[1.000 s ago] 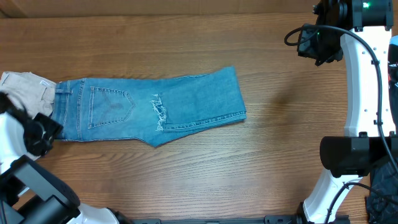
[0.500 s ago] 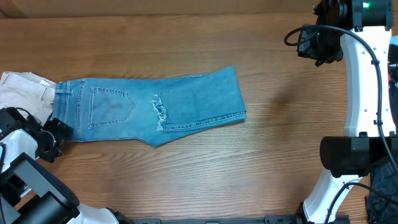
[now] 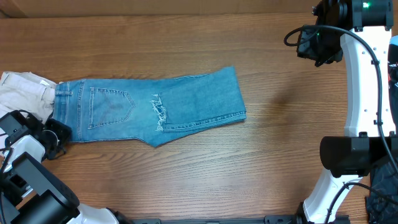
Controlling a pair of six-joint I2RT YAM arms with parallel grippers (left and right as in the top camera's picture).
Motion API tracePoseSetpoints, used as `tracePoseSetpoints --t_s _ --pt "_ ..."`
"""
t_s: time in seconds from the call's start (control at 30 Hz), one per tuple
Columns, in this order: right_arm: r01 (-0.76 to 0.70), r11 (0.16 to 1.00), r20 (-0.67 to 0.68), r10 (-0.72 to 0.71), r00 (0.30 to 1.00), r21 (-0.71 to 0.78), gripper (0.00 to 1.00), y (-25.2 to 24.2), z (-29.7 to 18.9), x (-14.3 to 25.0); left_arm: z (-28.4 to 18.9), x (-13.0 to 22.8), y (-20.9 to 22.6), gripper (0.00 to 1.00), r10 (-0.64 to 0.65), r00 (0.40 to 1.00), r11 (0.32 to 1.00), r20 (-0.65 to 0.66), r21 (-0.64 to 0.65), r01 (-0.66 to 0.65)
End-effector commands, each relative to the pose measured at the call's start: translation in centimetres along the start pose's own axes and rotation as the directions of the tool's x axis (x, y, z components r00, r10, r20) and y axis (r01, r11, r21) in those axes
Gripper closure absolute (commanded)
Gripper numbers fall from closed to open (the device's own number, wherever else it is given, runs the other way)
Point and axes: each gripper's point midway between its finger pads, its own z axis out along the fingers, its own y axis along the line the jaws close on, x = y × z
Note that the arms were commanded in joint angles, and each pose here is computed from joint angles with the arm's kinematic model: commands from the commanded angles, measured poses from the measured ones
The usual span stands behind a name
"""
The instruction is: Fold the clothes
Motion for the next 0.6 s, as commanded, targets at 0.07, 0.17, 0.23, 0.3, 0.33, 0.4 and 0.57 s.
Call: tracePoseSetpoints --t_s 0.07,0.17,0.23,0.3,0.33,0.4,0.57 --pt "-0.001 1.0 -0.004 0.001 1.0 -0.009 0.62 0.2 0.0 0.0 -0.8 0.0 -3.9 0.96 0.052 0.999 0.977 -0.012 0.208 -0.048" --pt "-0.001 1.0 -0.006 0.001 1.0 -0.008 0.62 0.2 0.0 0.1 -2.7 -1.3 -6.2 0.96 0.1 0.995 0.951 0.029 0.29 -0.104" --pt "-0.001 1.0 -0.006 0.001 1.0 -0.008 0.62 0.2 0.0 0.1 -4.7 -2.3 -8.7 0.96 0.139 0.988 0.914 0.073 0.375 -0.156" --pt "-0.001 1.0 -0.006 0.001 1.0 -0.008 0.62 0.2 0.0 0.1 -7.6 -3.3 -11.7 0.96 0.188 0.973 0.856 0.134 0.464 -0.229" --pt "-0.001 1.0 -0.006 0.001 1.0 -0.008 0.62 0.2 0.0 0.1 -9.0 -3.7 -12.9 0.96 0.205 0.964 0.831 0.167 0.49 -0.262" --pt "-0.002 1.0 -0.006 0.002 1.0 -0.008 0.62 0.2 0.0 0.1 -12.0 -4.4 -15.3 0.96 0.239 0.942 0.778 0.235 0.535 -0.331" --pt "-0.002 1.0 -0.013 0.001 1.0 -0.03 0.62 0.6 0.0 0.2 -19.2 -5.8 -19.9 0.96 0.293 0.868 0.684 0.4 0.547 -0.483"
